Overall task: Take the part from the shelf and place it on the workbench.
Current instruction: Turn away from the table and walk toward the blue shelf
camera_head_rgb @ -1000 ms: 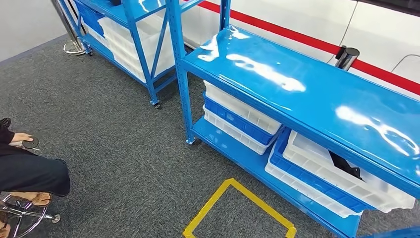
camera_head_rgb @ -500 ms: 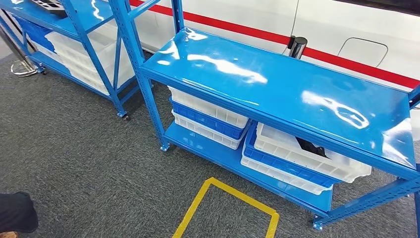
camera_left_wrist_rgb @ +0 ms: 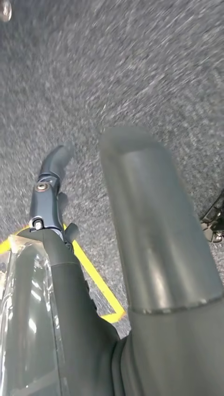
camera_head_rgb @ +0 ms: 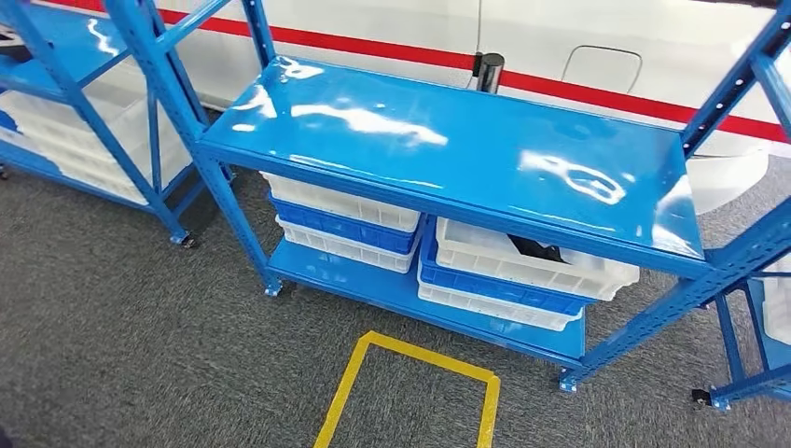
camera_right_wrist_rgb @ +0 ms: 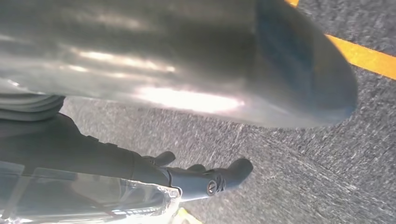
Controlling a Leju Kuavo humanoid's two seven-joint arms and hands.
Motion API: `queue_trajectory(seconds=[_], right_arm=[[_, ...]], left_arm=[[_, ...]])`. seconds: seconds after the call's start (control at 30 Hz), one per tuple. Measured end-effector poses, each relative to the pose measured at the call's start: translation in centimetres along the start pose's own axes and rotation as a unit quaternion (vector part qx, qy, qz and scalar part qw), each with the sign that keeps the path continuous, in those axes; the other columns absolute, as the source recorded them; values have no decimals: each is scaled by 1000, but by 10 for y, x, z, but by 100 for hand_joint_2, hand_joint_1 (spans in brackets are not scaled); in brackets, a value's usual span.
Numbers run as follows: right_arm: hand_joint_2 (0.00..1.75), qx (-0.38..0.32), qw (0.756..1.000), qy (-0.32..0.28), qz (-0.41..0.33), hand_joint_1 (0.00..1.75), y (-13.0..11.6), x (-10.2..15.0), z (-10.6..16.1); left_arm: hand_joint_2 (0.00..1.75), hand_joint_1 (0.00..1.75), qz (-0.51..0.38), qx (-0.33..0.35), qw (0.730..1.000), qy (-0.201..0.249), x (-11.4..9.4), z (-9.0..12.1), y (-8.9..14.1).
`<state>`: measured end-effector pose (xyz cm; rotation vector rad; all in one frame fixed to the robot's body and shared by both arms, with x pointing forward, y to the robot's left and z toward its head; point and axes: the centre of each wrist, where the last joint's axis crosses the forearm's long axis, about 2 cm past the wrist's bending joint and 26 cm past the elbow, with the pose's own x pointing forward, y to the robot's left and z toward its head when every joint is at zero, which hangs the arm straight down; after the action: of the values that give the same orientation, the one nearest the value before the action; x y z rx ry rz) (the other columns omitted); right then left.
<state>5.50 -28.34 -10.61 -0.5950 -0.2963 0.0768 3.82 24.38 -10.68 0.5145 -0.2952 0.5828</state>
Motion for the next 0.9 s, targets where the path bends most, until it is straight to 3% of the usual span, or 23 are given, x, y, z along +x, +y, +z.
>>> queue_trajectory(seconds=[0.9], right_arm=[[0, 7, 1000, -5, 14, 0, 0, 0, 0]], left_arm=[[0, 0, 4, 8, 1000, 6, -3, 2, -1]])
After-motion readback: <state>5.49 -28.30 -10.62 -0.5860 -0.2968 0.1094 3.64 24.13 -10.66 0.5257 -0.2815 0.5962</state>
